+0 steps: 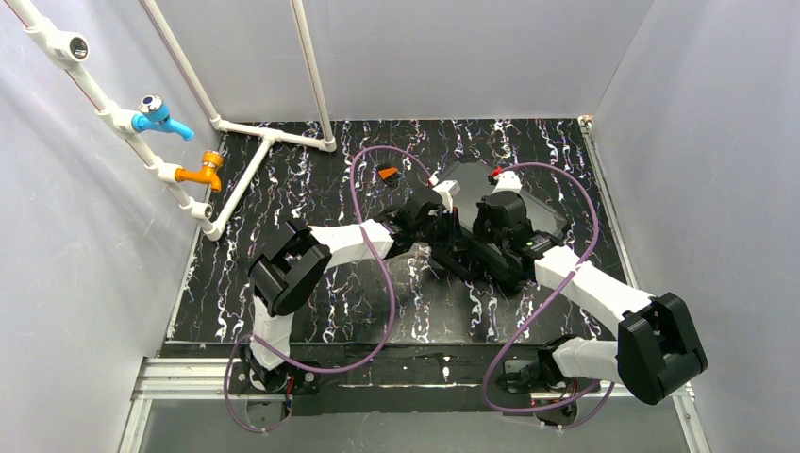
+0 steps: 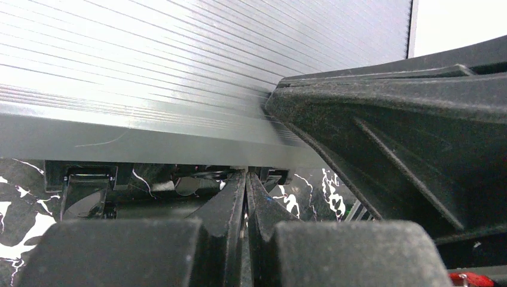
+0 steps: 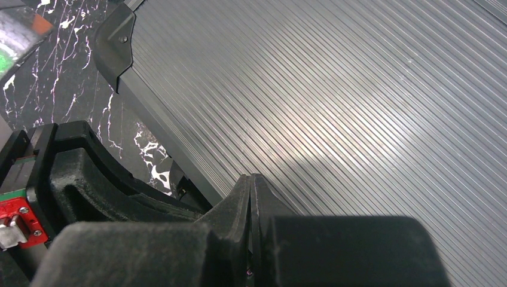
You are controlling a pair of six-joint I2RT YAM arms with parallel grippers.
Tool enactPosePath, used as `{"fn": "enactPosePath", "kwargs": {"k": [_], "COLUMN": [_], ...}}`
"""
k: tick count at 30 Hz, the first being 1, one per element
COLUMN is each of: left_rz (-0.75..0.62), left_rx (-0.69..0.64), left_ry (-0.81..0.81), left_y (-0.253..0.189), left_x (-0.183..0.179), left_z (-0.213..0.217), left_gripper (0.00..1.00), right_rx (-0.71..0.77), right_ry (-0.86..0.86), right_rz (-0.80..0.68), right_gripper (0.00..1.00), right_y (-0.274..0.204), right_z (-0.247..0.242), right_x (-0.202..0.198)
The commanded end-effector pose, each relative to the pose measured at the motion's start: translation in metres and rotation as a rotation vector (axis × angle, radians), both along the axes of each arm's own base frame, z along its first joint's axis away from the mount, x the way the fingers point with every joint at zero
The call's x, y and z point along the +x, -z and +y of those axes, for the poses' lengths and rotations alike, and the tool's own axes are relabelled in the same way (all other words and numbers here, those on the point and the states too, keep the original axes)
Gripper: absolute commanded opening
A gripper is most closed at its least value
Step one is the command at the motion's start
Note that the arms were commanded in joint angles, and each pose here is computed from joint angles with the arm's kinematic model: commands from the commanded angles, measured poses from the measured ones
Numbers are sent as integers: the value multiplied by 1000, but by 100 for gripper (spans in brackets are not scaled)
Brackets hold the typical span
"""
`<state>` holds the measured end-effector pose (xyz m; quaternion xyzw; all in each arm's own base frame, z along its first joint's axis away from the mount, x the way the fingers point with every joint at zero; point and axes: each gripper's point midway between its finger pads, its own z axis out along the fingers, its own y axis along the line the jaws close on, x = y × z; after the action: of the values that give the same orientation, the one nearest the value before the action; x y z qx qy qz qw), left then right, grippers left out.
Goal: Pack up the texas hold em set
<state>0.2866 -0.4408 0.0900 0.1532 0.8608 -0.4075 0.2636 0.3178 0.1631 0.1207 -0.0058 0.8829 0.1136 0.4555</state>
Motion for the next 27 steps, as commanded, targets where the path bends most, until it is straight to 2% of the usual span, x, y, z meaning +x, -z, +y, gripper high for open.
{"fn": "enactPosePath", "kwargs": {"k": [1,7,20,27], "left_rz": [-70,-112,-58,-29], "left_rx": [1,21,97,90], "left_ry": [1,-12,-35,-30], "left_y": [-19,-33,0,6], "left_x": [9,8,-6,-5], "left_z": [0,12,34,27], "left_gripper": [2,3,3,2], "right_rx": [-150,-152,-150,-148], "right_ry": [-12,-12,-15,-17], "right_rz": [258,263,266,266], "right_gripper": [5,5,5,5], "right_y": [69,71,71,71], "right_z": [-29,-28,-27,-26], "right_x": [-48,-48,-47,-46]}}
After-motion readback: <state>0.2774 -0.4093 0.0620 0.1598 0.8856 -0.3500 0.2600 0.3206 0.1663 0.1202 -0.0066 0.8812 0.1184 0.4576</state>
